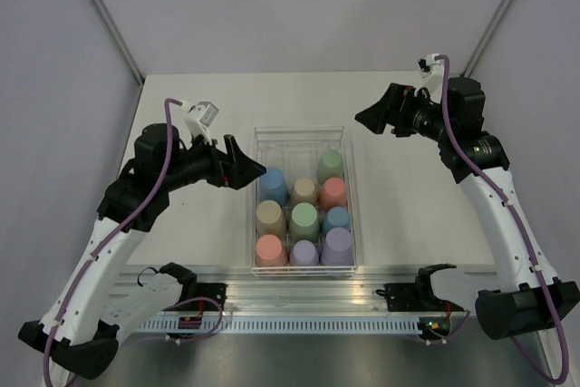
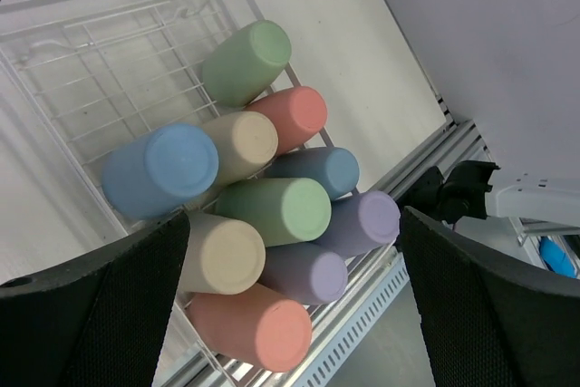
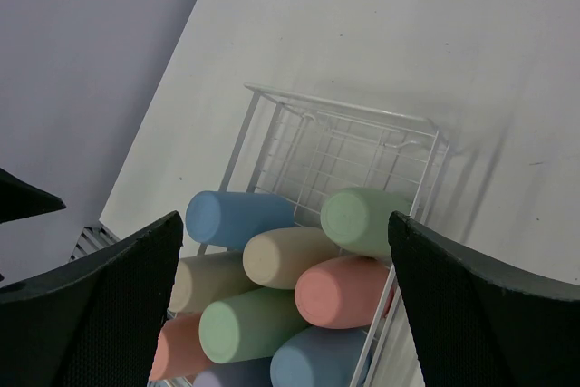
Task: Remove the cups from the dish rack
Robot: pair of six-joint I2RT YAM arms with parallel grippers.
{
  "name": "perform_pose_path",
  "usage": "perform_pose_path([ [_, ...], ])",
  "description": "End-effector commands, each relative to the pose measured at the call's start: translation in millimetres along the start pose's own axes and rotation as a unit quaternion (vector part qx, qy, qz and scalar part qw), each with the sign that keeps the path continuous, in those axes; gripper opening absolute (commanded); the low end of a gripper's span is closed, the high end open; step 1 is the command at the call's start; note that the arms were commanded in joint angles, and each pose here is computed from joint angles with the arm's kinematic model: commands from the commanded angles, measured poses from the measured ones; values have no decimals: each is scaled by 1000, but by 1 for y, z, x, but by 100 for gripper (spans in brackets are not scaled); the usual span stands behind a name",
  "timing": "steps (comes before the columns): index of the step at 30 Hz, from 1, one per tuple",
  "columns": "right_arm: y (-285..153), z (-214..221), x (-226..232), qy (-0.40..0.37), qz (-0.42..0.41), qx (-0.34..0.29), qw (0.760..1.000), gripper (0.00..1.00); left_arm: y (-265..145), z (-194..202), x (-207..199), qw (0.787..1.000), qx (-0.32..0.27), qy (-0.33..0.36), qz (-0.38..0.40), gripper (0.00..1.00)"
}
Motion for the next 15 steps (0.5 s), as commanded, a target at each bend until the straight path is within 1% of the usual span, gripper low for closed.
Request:
perform_pose_path([
  [1,-3,-3,6,-7,-16,-10,1000,98,-13,-16,-9,998,-62,22,7,100],
  [4,-1,-2,7,-6,-20,-7,1000,98,-15,-14,-13,998,-61,25,22,100],
  [7,-1,0,6,-2,-21,-6,1000,98,-10,-9,-8,998,-52,20,14,100],
  [10,-2,2,5,2,-20,-5,1000,98,-4,-4,4,999,-41,4,-19,100],
  [11,-1,4,5,3,-19,-5,1000,98,-3,-5,10,998,-41,0,-41,100],
  [14,3,8,-3,11,-8,5,1000,98,6,2,30,994,-6,-21,-104,100],
  [15,4,10,-5,15,-1,12,1000,98,8,4,34,993,5,-25,-114,100],
])
Point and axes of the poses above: each gripper's point midway between its finger pads, its own y axis out along the fingers, its own x axis along the line the jaws close on, z = x × y, the point moved 4 cm from there along -y, back along the fingers, and after that the axes turned 5 degrees about y, right-handed, at the moved point
